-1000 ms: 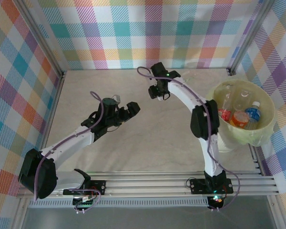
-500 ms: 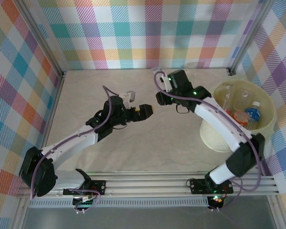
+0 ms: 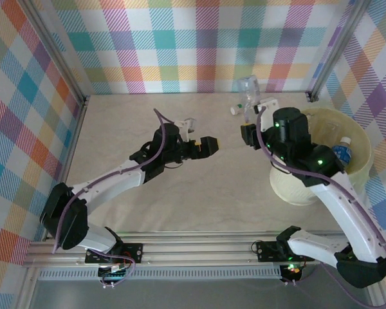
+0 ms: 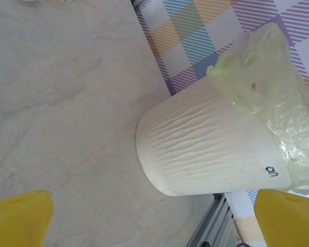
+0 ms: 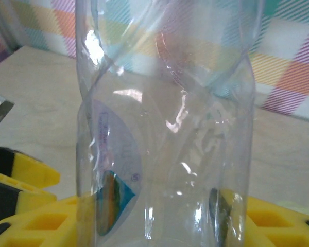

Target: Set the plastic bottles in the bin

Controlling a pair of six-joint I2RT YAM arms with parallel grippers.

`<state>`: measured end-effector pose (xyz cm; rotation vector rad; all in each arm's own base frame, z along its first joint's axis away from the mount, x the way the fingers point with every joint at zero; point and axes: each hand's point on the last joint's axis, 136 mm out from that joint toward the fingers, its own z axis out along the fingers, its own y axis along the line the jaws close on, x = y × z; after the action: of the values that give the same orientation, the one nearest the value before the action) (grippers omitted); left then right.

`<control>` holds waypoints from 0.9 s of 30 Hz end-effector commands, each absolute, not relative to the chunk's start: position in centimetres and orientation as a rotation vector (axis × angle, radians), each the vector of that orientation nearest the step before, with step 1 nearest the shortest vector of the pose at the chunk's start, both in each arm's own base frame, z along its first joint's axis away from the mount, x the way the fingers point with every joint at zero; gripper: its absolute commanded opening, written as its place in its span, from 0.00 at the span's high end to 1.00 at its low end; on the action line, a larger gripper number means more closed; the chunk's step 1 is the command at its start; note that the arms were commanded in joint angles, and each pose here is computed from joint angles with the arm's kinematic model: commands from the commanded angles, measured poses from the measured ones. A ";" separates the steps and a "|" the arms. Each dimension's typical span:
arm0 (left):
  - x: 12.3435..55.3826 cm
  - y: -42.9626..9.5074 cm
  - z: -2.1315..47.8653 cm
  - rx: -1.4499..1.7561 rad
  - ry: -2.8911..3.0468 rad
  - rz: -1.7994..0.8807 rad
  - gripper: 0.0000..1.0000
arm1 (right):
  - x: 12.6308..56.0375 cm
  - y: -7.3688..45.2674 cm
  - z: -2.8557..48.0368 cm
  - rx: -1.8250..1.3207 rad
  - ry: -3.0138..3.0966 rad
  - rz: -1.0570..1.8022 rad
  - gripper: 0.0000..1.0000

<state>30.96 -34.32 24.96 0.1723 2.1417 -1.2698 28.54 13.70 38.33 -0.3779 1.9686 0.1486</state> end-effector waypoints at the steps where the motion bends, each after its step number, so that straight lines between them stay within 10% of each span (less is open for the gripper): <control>1: 31.0 -36.0 27.0 0.213 2.085 -1.327 0.00 | 27.7 8.6 41.0 -0.258 1.939 -0.071 0.62; 27: 32.1 -38.4 25.7 0.197 2.215 -1.339 0.00 | 23.5 -12.6 35.8 0.371 2.168 -0.628 0.60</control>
<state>32.63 -37.52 25.53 0.1730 2.1855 -1.3118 24.39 -12.27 35.91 0.3940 2.1598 -0.5982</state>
